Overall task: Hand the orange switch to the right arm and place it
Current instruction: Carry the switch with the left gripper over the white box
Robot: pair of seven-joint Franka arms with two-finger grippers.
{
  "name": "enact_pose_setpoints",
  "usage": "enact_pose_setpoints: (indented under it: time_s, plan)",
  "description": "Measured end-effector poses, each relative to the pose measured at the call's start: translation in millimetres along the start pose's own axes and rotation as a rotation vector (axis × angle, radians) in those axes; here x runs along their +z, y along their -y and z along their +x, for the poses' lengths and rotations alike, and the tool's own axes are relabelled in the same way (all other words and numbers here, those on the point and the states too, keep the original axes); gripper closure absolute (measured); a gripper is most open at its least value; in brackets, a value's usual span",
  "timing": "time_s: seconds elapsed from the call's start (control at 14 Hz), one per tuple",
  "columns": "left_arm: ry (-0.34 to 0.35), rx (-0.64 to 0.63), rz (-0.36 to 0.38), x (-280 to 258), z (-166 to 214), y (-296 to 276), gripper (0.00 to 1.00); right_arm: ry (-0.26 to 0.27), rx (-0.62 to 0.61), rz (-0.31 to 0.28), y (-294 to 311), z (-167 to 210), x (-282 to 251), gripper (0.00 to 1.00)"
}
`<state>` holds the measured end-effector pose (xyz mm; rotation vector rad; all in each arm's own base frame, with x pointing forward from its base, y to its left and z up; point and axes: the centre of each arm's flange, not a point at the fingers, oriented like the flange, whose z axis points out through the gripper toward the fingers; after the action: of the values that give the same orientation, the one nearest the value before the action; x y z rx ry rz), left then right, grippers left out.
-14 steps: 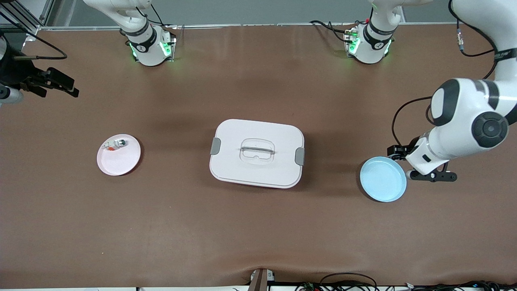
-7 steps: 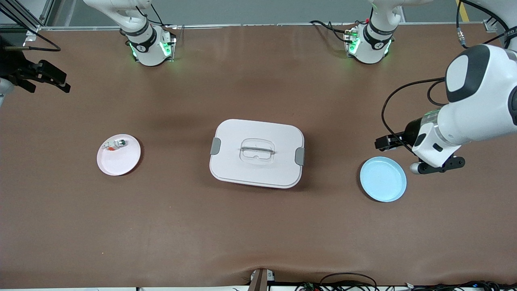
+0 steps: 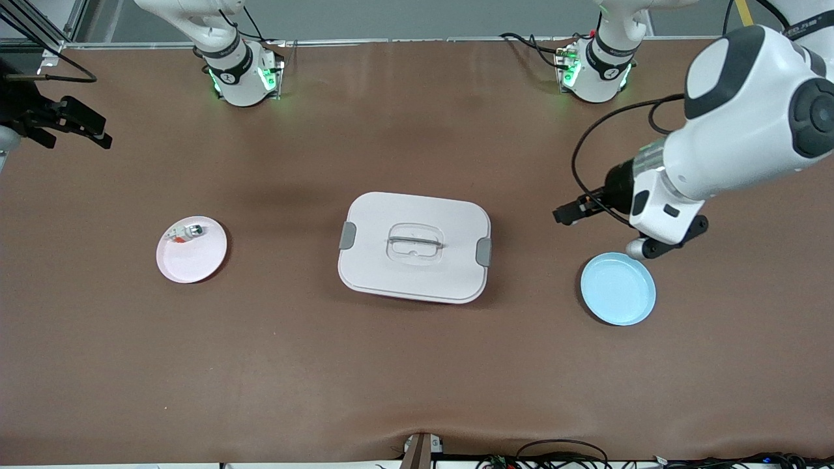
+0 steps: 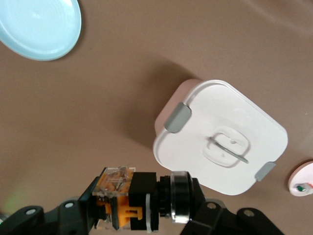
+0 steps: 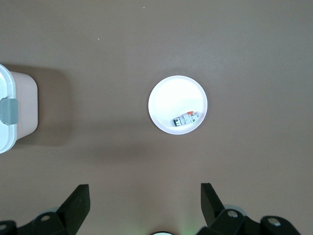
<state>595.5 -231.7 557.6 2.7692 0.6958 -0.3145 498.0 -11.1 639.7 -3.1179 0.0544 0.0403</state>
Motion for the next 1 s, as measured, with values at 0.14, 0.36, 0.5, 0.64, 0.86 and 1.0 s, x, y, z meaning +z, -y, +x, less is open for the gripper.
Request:
enact_pose_setpoints:
  time_s: [0.14, 0.36, 0.5, 0.64, 0.86, 1.0]
  plan:
    - [0.010, -0.086, -0.008, 3.0, -22.3, -18.0, 0.27, 0.002, 0.001, 0.000, -0.5, -0.8, -1.9, 0.00]
    - [0.015, -0.243, -0.031, 6.8, -48.5, -39.6, 0.27, 0.007, 0.001, 0.000, -0.5, -2.5, -5.7, 0.00]
    - [0.013, -0.410, -0.073, 8.2, -64.8, -56.3, 0.27, 0.016, 0.001, 0.000, -0.2, -3.2, -4.8, 0.00]
    - [0.015, -0.545, -0.121, 13.5, -81.3, -75.3, 0.27, 0.027, 0.001, 0.000, -0.2, -3.3, -2.7, 0.00]
    - [0.037, -0.697, -0.178, 32.1, -100.5, -102.5, 0.27, 0.060, -0.002, 0.000, 0.8, 2.1, 8.5, 0.00]
    - [0.063, -0.803, -0.220, 49.0, -106.5, -119.6, 0.27, 0.102, -0.004, 0.000, 1.9, 5.0, 17.9, 0.00]
